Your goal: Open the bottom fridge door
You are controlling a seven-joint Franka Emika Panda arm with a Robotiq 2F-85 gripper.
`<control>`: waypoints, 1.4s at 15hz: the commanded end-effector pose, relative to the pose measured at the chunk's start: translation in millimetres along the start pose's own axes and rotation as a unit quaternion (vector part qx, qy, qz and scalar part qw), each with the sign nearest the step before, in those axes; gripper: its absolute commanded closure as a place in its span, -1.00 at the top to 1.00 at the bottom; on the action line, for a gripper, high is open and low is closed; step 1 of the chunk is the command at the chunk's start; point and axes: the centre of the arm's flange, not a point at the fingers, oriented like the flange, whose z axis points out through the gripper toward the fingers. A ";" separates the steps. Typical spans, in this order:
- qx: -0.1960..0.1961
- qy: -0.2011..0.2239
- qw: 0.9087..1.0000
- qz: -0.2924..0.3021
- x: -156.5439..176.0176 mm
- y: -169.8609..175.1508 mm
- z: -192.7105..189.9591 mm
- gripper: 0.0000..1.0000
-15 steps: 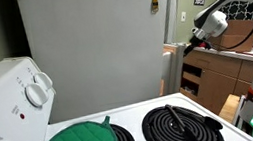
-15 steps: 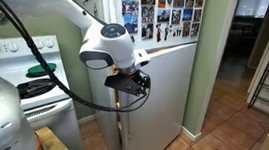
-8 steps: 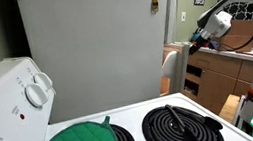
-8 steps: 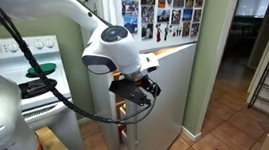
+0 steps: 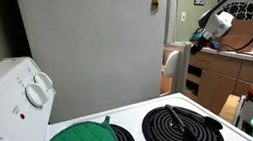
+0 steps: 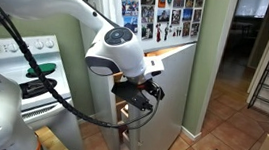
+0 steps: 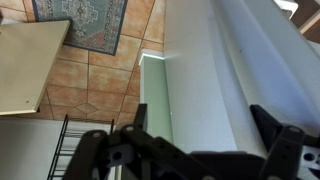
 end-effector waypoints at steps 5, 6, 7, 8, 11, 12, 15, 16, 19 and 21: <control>0.006 0.003 1.000 -0.006 -1.1 8.6 5.1 1.00; 0.018 0.008 1.000 -0.011 -1.1 16.5 7.4 1.00; 0.022 0.009 1.000 -0.010 -2.4 24.2 8.9 1.00; 0.030 0.011 0.999 -0.017 -4.7 32.5 9.4 1.00; 0.031 0.006 0.999 -0.026 -8.1 55.2 9.0 1.00; 0.041 0.009 0.999 -0.034 -8.5 63.3 7.4 1.00; 0.087 0.007 0.993 -0.085 -11.9 79.5 3.6 1.00; 0.100 0.006 0.990 -0.101 -15.1 84.7 2.5 1.00; 0.089 0.014 0.991 -0.095 -15.8 77.8 -4.3 1.00; 0.090 0.014 0.991 -0.102 -17.3 81.3 -3.7 1.00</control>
